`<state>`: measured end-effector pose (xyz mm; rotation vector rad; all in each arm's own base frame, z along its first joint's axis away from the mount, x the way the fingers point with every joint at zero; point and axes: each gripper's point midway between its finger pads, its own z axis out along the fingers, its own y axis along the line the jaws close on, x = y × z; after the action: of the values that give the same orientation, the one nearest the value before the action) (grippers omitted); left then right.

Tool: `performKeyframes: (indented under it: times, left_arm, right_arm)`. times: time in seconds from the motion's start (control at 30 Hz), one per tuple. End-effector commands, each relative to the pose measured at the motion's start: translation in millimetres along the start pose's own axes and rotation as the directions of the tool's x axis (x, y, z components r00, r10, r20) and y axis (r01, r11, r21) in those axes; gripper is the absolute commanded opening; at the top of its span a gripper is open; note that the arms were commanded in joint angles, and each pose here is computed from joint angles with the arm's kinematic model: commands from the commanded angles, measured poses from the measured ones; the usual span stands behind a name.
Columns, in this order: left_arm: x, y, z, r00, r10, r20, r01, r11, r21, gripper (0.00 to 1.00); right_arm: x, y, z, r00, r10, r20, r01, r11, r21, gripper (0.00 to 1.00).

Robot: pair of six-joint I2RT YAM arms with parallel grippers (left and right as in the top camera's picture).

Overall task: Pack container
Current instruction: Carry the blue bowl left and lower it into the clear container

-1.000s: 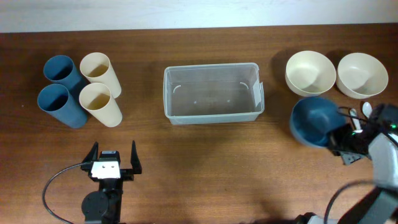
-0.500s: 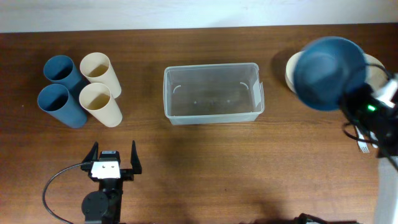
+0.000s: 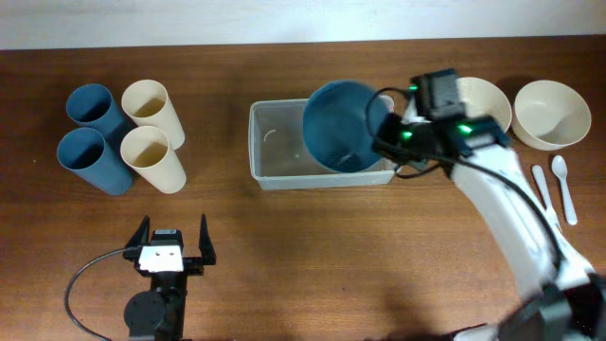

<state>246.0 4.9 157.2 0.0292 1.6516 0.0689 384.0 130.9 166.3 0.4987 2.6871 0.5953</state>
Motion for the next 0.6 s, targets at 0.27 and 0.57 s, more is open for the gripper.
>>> performKeyframes:
  times: [0.27, 0.57]
  left_arm:
    - [0.8, -1.0, -0.1, 1.000, 0.012, 0.002, -0.012, 1.000, 0.008, 1.00]
    - [0.8, -1.0, -0.1, 1.000, 0.012, 0.002, -0.012, 1.000, 0.008, 0.99]
  right_arm:
    - [-34.5, 2.0, 38.2, 1.000, 0.007, 0.015, -0.009, 0.996, 0.084, 0.04]
    - [-39.7, -16.5, 46.6, 0.999, 0.027, 0.046, -0.034, 0.984, 0.175, 0.04]
